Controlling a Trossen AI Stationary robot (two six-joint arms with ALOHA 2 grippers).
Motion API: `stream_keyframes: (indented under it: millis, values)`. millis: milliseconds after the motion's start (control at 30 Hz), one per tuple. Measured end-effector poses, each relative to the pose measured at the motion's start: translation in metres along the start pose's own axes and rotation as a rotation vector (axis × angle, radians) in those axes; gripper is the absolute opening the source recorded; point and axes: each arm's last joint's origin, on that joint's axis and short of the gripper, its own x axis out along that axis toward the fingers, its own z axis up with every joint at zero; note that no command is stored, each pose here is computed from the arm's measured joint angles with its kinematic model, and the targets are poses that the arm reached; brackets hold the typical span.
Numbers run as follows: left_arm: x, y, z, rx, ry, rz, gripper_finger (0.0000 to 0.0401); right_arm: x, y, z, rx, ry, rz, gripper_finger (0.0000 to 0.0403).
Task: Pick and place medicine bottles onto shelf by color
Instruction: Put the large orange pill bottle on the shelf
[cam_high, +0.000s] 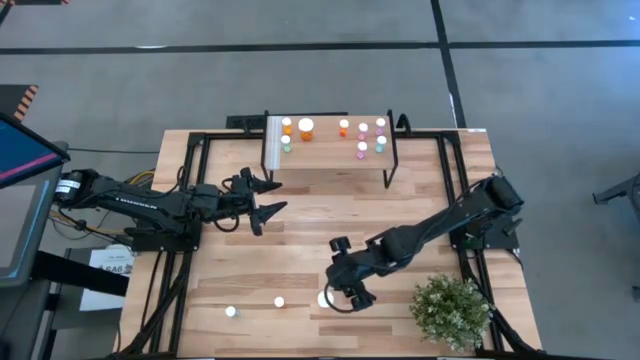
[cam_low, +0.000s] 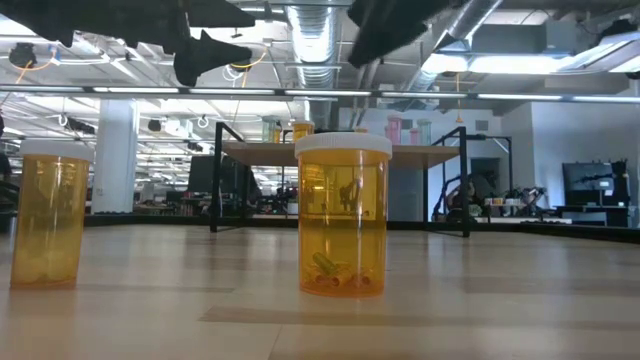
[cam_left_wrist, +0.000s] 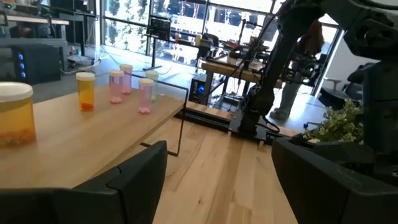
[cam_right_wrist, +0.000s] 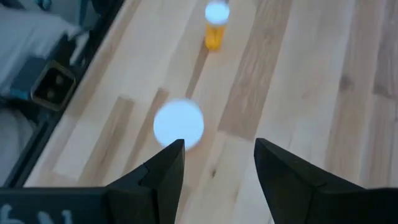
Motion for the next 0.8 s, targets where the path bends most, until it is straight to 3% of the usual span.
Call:
stream_keyframes:
  millis: [200,533,800]
  values:
    - [0.0,0.0,0.0,-0.002,-0.001,0.003,0.0277,-0.001,0.002,0.003,-0.003,-0.029,0.015,0.0219]
    - [0.0,0.0,-0.001,-0.011,0.008,0.005,0.0277,-0.002,0.016,0.005,-0.035,-0.058,0.053,0.0295]
    - [0.0,0.0,-0.001,-0.01,0.011,0.005,0.0277,-0.002,0.016,0.005,-0.06,-0.054,0.05,0.0327]
